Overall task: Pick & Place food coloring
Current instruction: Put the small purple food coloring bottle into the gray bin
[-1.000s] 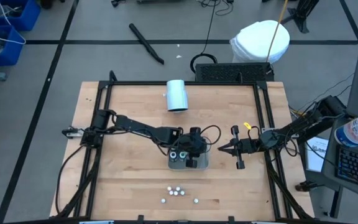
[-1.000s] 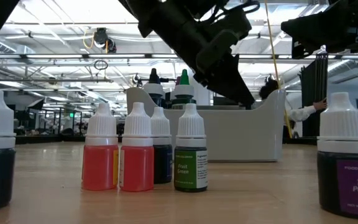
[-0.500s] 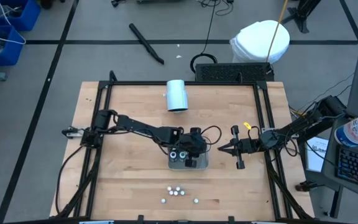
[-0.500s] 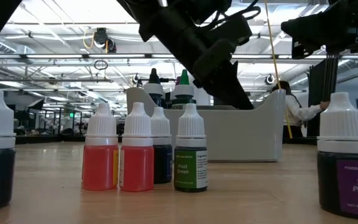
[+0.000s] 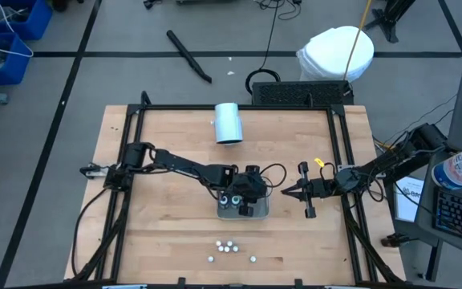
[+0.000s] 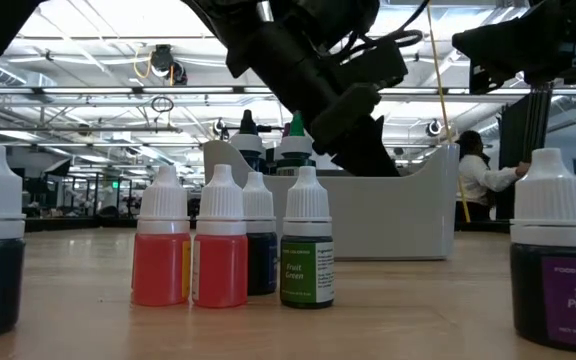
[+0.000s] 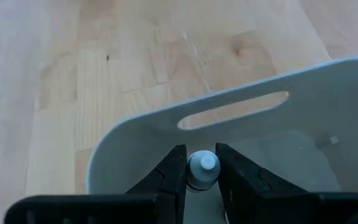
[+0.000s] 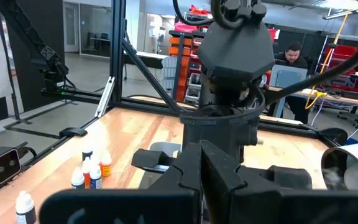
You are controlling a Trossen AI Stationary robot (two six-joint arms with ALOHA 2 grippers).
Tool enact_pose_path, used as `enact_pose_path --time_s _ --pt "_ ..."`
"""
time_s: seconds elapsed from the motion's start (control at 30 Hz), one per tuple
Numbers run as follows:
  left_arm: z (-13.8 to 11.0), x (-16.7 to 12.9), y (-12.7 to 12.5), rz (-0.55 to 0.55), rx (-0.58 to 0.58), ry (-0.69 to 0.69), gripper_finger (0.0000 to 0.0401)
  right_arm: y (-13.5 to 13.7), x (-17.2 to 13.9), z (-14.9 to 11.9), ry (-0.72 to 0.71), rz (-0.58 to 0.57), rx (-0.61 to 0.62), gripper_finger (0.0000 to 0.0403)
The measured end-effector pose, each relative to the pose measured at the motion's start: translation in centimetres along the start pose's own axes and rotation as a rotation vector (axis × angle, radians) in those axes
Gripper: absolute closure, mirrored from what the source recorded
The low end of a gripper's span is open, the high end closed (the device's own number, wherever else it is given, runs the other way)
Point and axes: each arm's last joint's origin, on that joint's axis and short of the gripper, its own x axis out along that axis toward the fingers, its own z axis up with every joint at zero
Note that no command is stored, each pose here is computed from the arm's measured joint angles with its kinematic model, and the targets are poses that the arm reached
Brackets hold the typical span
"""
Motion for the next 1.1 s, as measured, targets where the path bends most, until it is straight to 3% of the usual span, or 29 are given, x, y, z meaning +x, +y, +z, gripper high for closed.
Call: enact_pose_path --time_s 0.73,1.1 --pt "0.01 -0.01 0.0 0.001 -0.027 0.0 0.032 0.0 0.0 0.0 0.0 0.0 -0.002 0.0403" --pt "0.01 -0.01 0.01 0.001 -0.042 -0.001 0.0274 0.0 0.0 0.0 0.0 0.0 -0.002 0.0403"
